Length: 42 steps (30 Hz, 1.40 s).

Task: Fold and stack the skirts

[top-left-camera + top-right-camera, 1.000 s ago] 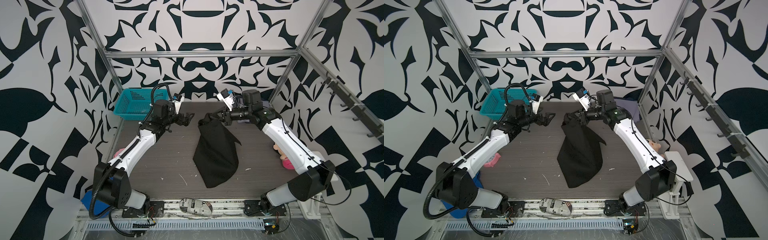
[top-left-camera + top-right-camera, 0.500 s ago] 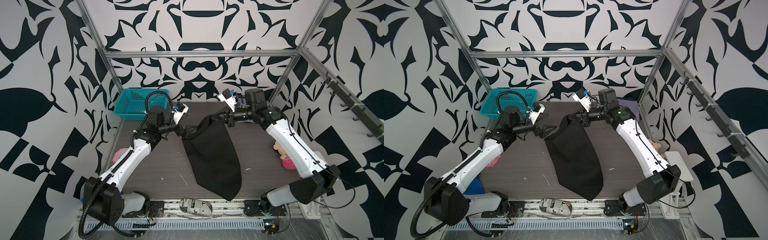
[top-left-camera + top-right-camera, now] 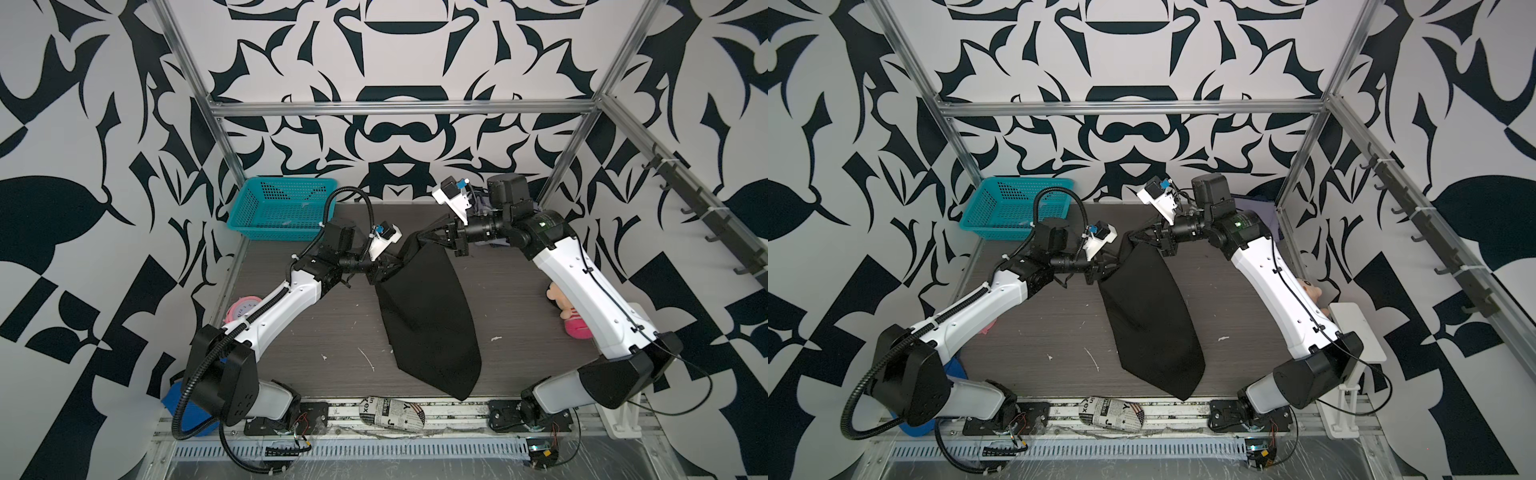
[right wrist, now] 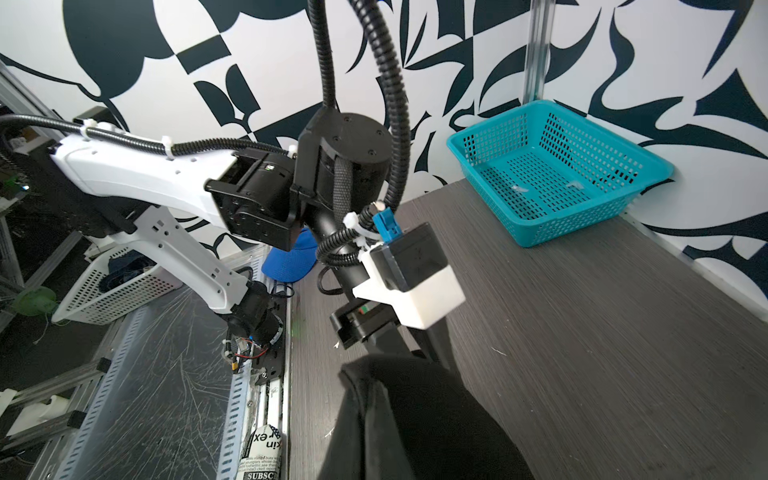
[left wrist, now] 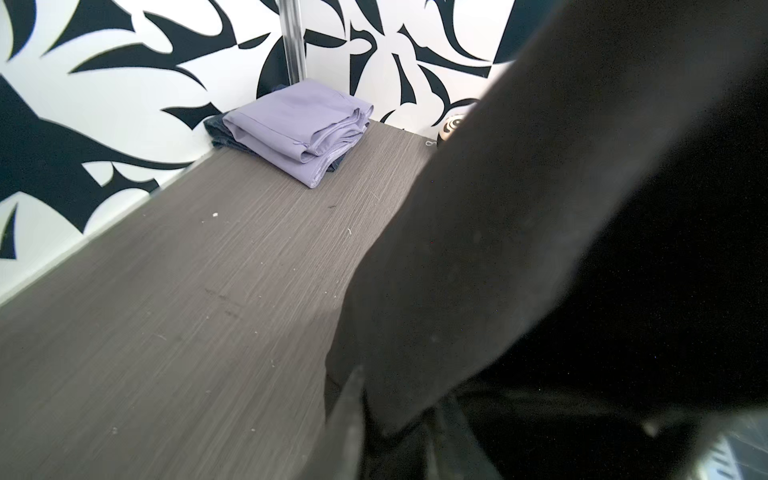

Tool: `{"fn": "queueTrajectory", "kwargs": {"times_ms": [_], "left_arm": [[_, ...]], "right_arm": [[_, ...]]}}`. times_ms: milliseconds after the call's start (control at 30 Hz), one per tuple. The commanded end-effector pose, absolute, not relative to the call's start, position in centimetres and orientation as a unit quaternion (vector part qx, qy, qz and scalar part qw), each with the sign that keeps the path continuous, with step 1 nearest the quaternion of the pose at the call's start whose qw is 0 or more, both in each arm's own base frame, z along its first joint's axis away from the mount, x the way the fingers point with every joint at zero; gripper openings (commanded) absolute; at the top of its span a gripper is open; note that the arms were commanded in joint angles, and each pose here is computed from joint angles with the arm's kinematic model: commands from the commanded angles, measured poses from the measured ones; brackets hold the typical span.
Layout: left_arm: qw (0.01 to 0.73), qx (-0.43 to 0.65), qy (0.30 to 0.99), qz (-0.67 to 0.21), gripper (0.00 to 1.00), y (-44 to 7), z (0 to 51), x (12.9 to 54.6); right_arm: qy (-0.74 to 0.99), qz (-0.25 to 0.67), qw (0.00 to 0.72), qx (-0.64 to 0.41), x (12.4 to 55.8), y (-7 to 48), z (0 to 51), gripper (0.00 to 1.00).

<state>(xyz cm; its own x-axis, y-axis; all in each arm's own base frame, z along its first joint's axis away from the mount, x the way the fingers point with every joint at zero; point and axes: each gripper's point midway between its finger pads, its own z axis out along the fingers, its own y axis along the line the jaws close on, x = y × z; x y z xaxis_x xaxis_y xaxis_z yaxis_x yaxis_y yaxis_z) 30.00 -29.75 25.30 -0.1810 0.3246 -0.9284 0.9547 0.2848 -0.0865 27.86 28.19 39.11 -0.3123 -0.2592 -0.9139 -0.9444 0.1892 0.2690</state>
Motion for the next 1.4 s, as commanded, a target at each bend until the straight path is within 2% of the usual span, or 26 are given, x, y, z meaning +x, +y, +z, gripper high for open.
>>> {"fn": "queueTrajectory", "kwargs": {"times_ms": [0, 167, 367, 600, 767, 800, 833, 900, 1033, 1233, 1367], "left_arm": [[0.451, 0.482, 0.661, -0.357, 0.00, -29.4, 27.0, 29.6], [0.487, 0.439, 0.704, -0.274, 0.00, -26.9, 27.0, 31.4], [0.587, 0.319, 0.726, -0.164, 0.00, -20.5, 32.2, 33.0], [0.599, 0.260, 0.754, -0.075, 0.00, -16.1, 36.6, 32.7], [0.626, 0.255, 0.733, -0.068, 0.00, -15.1, 41.1, 31.3], [0.627, 0.265, 0.729, -0.076, 0.06, -15.4, 41.6, 30.9], [0.626, 0.275, 0.725, -0.081, 0.22, -15.8, 41.7, 30.8], [0.621, 0.287, 0.724, -0.093, 0.67, -16.4, 41.4, 30.6], [0.591, 0.286, 0.744, -0.126, 0.79, -17.4, 37.9, 30.9], [0.517, 0.293, 0.765, -0.247, 0.83, -22.1, 29.2, 29.4], [0.494, 0.316, 0.766, -0.262, 0.91, -25.7, 26.0, 28.5]], "right_arm": [[0.656, 0.422, 0.429, -0.455, 28.0, 27.8, 41.7, 0.00], [0.697, 0.345, 0.481, -0.406, 30.6, 26.1, 41.9, 0.00], [0.732, 0.263, 0.532, -0.336, 32.6, 22.8, 42.5, 0.00], [0.744, 0.213, 0.572, -0.270, 33.4, 19.9, 44.6, 0.00], [0.737, 0.206, 0.587, -0.264, 32.6, 19.2, 45.8, 0.00], [0.733, 0.212, 0.589, -0.268, 32.3, 19.3, 45.9, 0.00], [0.728, 0.220, 0.589, -0.273, 32.0, 19.6, 45.9, 0.00], [0.725, 0.233, 0.587, -0.275, 31.8, 19.9, 45.6, 0.00], [0.736, 0.237, 0.572, -0.273, 32.6, 20.4, 43.8, 0.00], [0.747, 0.252, 0.546, -0.284, 33.3, 21.4, 41.6, 0.00], [0.750, 0.260, 0.536, -0.287, 33.8, 22.0, 41.0, 0.00]]}}
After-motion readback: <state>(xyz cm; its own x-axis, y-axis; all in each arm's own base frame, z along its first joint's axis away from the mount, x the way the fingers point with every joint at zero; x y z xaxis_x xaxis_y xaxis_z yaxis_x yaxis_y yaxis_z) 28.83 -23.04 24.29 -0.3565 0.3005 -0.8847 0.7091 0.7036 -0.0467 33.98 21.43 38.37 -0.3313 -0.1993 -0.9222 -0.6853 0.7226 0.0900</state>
